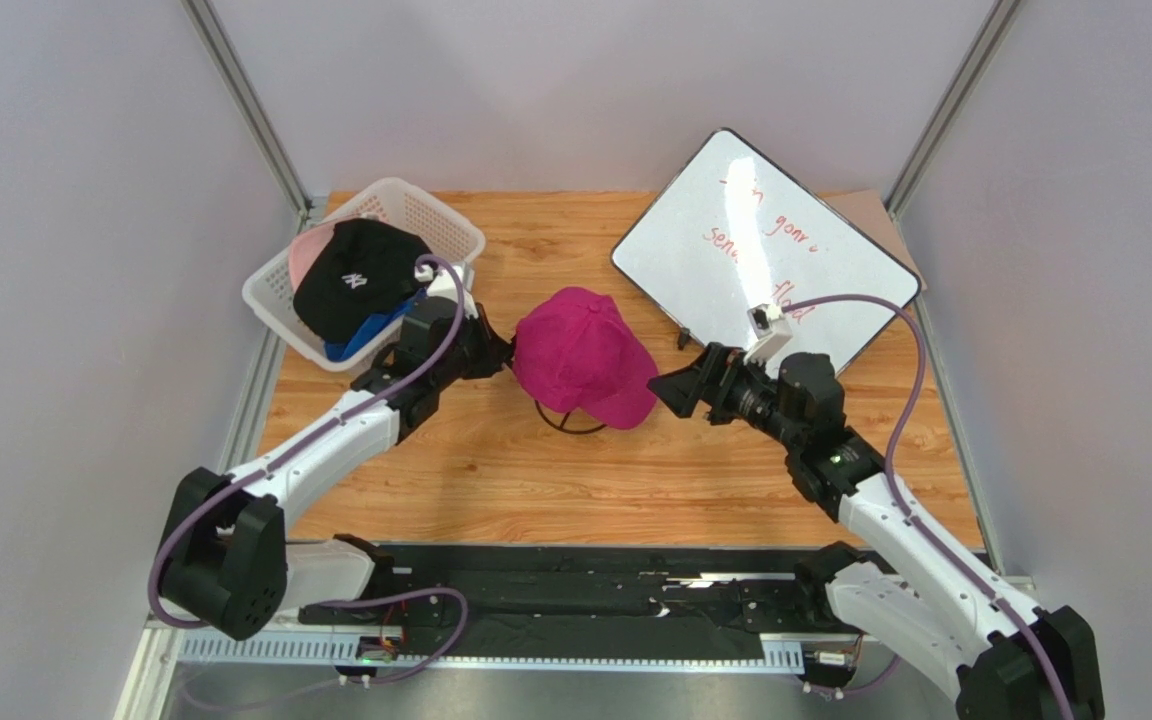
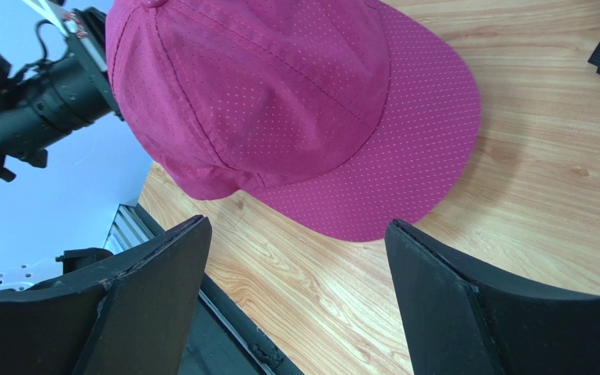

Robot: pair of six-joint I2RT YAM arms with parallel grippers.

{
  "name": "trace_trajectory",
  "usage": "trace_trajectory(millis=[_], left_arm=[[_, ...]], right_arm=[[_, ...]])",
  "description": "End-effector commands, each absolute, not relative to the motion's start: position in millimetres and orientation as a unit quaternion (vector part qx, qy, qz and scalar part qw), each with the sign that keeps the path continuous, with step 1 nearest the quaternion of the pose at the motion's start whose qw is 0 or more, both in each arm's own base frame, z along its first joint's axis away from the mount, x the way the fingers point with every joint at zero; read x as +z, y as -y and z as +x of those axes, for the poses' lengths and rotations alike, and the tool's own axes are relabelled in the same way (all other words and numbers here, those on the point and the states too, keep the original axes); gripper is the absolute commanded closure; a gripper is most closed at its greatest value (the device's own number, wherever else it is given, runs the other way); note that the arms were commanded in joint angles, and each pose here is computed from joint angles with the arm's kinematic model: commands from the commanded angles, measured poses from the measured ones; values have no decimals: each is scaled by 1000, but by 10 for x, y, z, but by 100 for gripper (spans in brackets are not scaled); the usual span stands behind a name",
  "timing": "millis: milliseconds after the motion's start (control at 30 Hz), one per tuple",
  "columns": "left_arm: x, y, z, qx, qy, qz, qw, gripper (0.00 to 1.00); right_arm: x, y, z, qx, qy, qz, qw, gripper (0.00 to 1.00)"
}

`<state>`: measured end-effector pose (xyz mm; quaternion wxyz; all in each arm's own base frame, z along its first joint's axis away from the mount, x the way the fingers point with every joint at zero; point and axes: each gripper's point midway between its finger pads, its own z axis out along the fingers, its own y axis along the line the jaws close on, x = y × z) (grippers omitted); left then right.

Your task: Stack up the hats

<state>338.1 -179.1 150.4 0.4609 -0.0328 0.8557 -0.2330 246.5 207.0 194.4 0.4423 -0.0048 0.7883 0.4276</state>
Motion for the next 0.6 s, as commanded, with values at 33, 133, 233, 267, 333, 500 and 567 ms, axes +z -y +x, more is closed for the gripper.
trace_trajectory(millis=[33, 133, 233, 267, 333, 500, 567], left_arm=[[1420, 1774, 3428, -220, -855, -22, 468, 100], [1358, 1759, 3428, -214, -859, -20, 465, 100], [1240, 1756, 3427, -209, -865, -21, 456, 100], [1189, 1756, 3415, -208, -868, -20, 451, 100], [1115, 1779, 3414, -211, -871, -19, 444, 100], [948, 1776, 3405, -206, -878, -21, 432, 100], [923, 1778, 3400, -206, -878, -19, 431, 100]], right_arm=[[2256, -2107, 2530, 429, -769, -25, 473, 11], [2323, -2126, 2556, 429, -766, -29, 478, 11], [2370, -2153, 2579, 430, -764, -32, 480, 11], [2439, -2166, 2593, 432, -760, -34, 485, 11], [2488, -2199, 2604, 434, -757, -39, 486, 11], [2683, -2293, 2637, 439, -747, -53, 496, 11], [2712, -2321, 2650, 438, -747, -56, 497, 11]])
